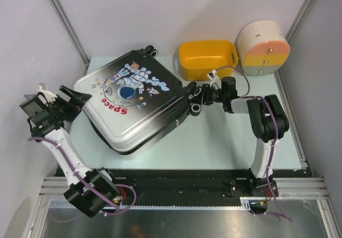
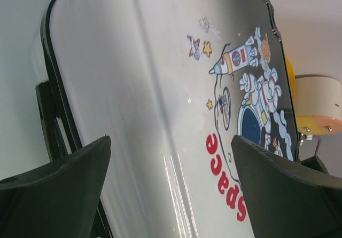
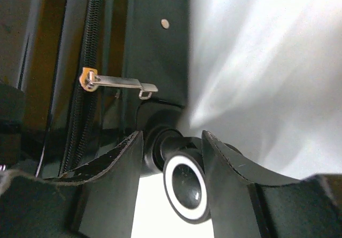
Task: Open, take out, and arrange the luggage
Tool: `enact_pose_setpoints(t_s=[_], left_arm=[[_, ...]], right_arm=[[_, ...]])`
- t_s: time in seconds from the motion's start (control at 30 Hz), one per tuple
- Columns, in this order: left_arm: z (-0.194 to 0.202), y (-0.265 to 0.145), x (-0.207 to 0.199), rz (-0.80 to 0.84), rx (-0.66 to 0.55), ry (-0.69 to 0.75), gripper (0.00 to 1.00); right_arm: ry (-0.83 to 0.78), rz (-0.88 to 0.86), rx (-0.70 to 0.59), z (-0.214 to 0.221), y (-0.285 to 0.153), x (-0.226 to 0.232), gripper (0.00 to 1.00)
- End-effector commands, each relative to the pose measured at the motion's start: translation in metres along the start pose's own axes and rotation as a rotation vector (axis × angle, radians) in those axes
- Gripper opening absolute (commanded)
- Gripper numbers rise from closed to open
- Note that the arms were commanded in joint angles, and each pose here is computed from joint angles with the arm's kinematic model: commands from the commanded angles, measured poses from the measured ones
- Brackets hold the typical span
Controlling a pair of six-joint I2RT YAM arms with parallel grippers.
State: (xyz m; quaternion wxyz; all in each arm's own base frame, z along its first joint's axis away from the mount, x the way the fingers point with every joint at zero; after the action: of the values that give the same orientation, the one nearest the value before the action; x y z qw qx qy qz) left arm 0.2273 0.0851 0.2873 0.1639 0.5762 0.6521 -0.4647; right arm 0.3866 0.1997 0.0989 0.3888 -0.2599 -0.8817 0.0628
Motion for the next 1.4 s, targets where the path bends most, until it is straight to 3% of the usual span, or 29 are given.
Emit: enact_pose_setpoints(t_s=[0.0,0.27,0.5,0.63,0.77,0.97,1.27,1.37], left_arm=[[0.007,0.003,0.007,-0.02,0.029,-0.065,1.0],[-0.038,0.064,0.018,0.025,0.119,0.014,0.98],[-0.061,0.134,-0.04,0.172,0.224,0.204,0.9],[-0.091,0.148,-0.06,0.173,0.142,0.338,0.93],[-0.108,0.128,-0.087,0.21,0.059,0.443,1.0],[-0.093,0.084,-0.112,0.21,-0.033,0.635,1.0],[-0.019,0.052,-0.154,0.455,0.071,0.811,1.0],[0.007,0.043,-0.154,0.573,0.158,0.812,1.0]], right_arm=[[0.171,-0.187,0.279,0.066,0.013,0.048,0.51],[0.09,-0.379,0.352,0.094,0.036,0.128,0.51],[0.036,-0.399,0.298,0.091,0.046,0.155,0.58],[-0.06,-0.423,0.225,0.08,0.048,0.176,0.59],[-0.162,-0.459,0.168,0.08,0.055,0.203,0.61],[-0.218,-0.474,0.127,0.085,0.075,0.232,0.66],[-0.298,-0.47,0.083,0.088,0.09,0.268,0.66],[-0.321,-0.417,0.141,0.086,0.078,0.25,0.66]])
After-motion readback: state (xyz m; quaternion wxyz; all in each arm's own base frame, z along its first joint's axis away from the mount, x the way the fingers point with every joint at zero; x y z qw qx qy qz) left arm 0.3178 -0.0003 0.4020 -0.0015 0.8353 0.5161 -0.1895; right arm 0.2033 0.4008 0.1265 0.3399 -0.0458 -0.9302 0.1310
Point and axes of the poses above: each gripper's point midway between its finger pads, its own y axis out along the fingers, its own x axis along the line the jaws close on, z = x × y, the point moved 6 cm from there along -y, back along the fingers, and after that the axes turned 6 degrees about -y, right-handed, at the moved point
